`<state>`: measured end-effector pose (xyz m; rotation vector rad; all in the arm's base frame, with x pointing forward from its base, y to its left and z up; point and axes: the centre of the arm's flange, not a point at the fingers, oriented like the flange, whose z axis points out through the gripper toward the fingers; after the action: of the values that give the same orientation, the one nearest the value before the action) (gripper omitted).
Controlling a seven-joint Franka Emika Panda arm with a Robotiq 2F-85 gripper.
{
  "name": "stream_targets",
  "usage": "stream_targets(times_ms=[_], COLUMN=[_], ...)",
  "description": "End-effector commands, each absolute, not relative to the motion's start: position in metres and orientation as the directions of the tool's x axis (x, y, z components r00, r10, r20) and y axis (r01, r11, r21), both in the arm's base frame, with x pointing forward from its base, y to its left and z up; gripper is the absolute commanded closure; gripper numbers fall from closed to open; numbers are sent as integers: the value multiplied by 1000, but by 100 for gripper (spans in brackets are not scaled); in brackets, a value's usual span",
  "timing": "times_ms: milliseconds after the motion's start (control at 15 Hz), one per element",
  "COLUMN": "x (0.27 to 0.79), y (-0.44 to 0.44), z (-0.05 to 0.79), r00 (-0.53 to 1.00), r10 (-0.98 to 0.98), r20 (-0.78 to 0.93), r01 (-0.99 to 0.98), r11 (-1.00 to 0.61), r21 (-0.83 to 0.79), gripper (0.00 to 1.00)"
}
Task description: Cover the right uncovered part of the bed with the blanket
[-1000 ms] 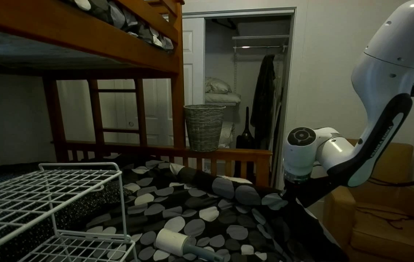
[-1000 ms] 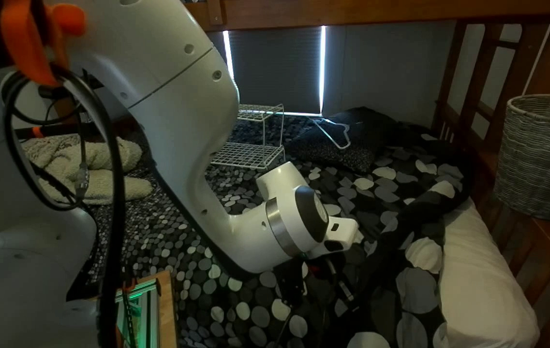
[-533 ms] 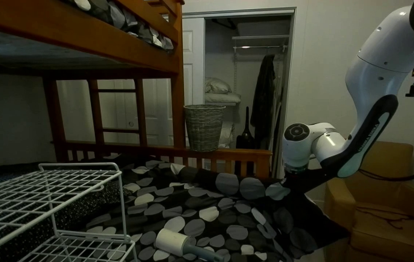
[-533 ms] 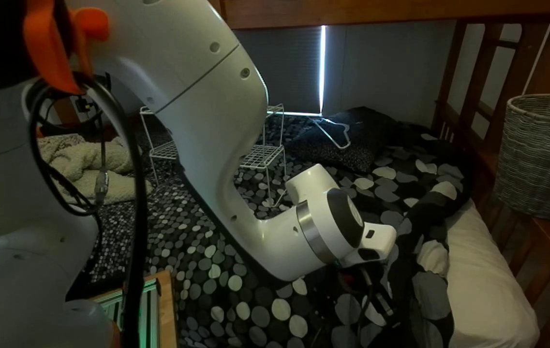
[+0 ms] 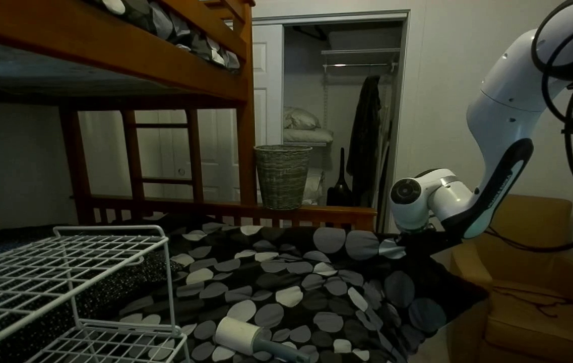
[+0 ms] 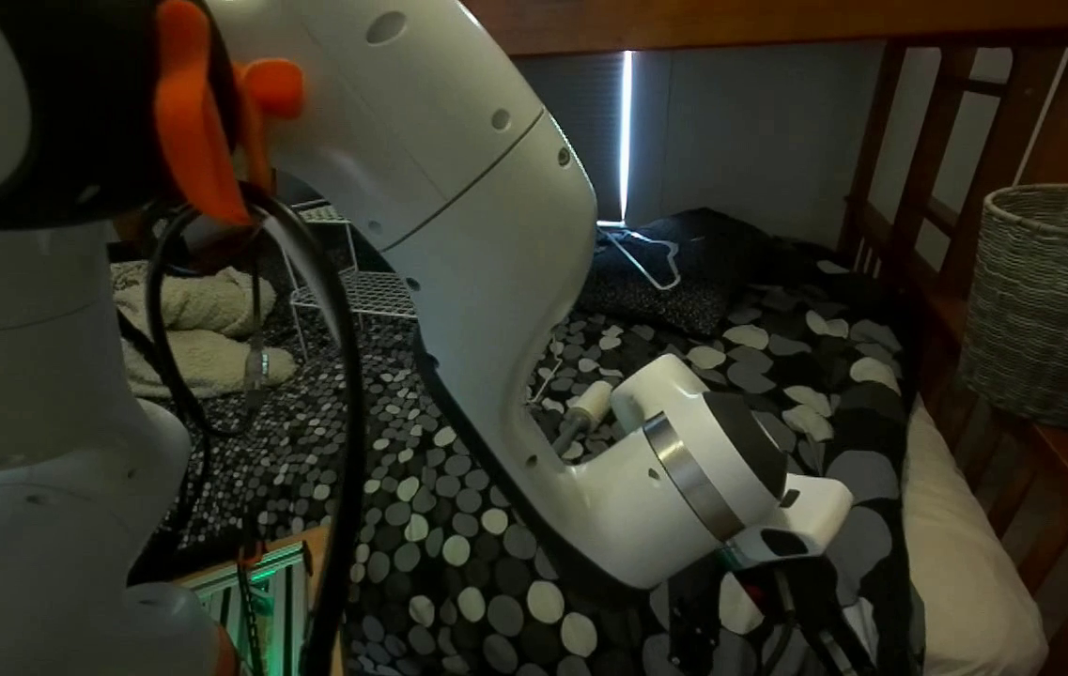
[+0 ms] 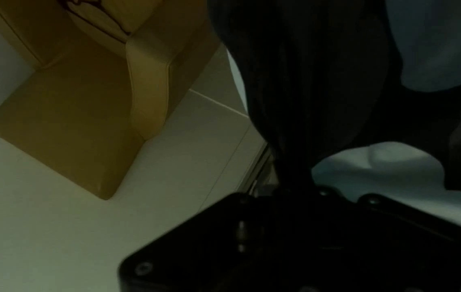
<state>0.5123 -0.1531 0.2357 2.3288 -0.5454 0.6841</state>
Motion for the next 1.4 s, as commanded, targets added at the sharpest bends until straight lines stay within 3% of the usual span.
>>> stream_targets(times_ms=[0, 867, 1333], x=[526, 532, 601], y=[-181, -176, -217], z=[216, 220, 198], r00=[723, 724, 590], r10=[-249, -258, -317], r20=[644, 640, 743], r01=[-626, -625, -781], r11=[-629, -639, -459], r21=[460, 449, 424], gripper=[99, 96, 99])
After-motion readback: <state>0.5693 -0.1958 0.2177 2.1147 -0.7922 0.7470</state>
